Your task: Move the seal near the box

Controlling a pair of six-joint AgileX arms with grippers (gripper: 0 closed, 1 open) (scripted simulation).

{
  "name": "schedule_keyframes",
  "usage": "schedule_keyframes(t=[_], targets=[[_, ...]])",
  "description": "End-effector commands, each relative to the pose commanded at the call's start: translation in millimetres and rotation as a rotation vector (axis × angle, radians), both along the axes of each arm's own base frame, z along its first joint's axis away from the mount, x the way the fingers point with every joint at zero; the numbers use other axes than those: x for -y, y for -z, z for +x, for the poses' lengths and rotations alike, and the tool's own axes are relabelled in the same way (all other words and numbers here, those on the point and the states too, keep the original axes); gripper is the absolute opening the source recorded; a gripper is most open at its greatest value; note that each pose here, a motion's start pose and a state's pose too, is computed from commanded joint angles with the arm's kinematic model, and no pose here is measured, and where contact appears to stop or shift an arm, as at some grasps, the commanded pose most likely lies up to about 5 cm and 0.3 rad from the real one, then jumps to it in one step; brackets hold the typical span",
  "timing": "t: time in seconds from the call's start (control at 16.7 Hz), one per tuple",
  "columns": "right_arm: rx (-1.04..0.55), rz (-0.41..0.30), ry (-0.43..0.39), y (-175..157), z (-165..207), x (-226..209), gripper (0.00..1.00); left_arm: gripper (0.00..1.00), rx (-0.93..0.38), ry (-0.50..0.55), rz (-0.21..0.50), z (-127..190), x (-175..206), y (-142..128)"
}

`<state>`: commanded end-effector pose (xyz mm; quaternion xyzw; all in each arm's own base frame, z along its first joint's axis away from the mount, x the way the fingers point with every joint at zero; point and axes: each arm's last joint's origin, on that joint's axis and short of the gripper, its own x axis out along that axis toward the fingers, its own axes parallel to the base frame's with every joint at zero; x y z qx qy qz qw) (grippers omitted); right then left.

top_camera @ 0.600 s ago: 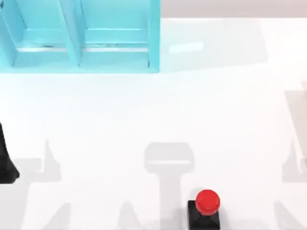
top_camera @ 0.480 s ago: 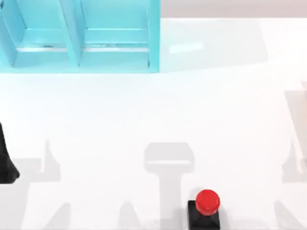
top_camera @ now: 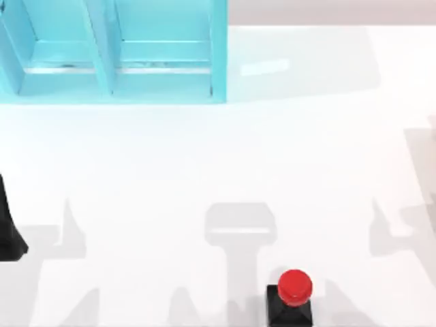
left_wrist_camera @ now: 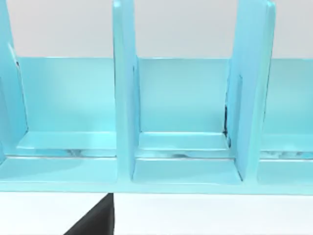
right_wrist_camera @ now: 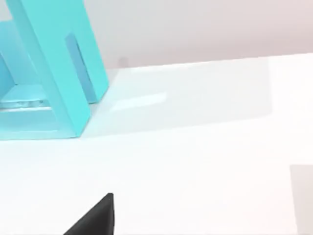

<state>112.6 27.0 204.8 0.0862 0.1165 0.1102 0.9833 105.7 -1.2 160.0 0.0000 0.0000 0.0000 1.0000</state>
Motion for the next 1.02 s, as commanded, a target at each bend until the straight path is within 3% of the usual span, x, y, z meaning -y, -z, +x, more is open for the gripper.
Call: schedule_keyframes(t=[0.24,0.42,0.72,1.02], targets=[[-0.216,0.078,-0.118,-27.6,9.9,-25.4,1.0,1.0,0.0,0.0,0.0,0.0,0.0,0.0],[-0.385,0.088,-0.162,-40.8,18.1,-44.7,1.0,1.0,0.0,0.0,0.0,0.0,0.0,0.0],[-0.655,0.045,-0.181,-52.2,30.5,-79.3,1.0,1.0,0.0,0.0,0.0,0.0,0.0,0.0],[-0.91,-0.059,-0.145,-53.8,41.9,-116.9,1.0,1.0,0.0,0.0,0.0,0.0,0.0,0.0]])
